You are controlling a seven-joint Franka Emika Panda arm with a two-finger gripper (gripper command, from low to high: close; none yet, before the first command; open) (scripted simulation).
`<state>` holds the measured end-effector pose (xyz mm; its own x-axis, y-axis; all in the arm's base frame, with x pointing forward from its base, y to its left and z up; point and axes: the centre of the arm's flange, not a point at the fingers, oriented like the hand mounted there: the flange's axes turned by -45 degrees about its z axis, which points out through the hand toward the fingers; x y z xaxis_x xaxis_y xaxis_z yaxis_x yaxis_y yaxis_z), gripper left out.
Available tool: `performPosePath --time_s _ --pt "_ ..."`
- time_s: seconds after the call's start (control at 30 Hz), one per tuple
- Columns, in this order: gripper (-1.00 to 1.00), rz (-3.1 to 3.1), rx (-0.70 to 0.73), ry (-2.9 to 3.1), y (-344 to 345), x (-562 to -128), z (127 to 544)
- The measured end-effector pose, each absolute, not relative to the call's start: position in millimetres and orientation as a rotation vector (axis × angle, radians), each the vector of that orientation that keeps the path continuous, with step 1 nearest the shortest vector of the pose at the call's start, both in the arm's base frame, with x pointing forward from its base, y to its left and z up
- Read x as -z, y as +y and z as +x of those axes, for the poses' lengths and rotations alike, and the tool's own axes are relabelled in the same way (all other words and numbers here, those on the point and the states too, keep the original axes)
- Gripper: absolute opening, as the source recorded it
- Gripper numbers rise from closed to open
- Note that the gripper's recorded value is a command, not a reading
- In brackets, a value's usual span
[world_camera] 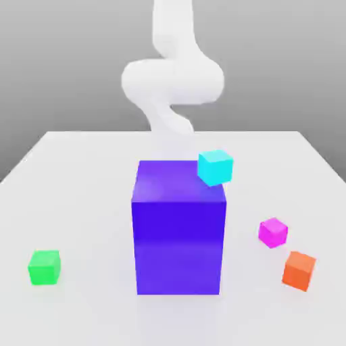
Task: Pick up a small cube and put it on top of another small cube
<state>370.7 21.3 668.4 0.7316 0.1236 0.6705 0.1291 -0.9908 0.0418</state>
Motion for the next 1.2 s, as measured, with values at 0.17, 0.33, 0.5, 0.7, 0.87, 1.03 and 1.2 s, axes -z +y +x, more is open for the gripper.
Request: performPosePath --time_s 0.17,0.33,0.5,0.7,0.87,1.03,1.2 --pt "0.0 -2.904 0.936 -0.706 76 -577 401" --pt "0.0 -2.801 0.746 -1.186 136 -486 402" --pt "0.0 -2.607 0.553 -1.648 190 -397 375" --pt "0.0 -2.26 0.32 -2.151 233 -300 314" --pt "0.0 -1.889 0.125 -2.506 246 -230 250" --pt "0.0 -1.625 0.01 -2.686 244 -185 211" --pt "0.0 -1.609 0.01 -2.693 245 -159 212"
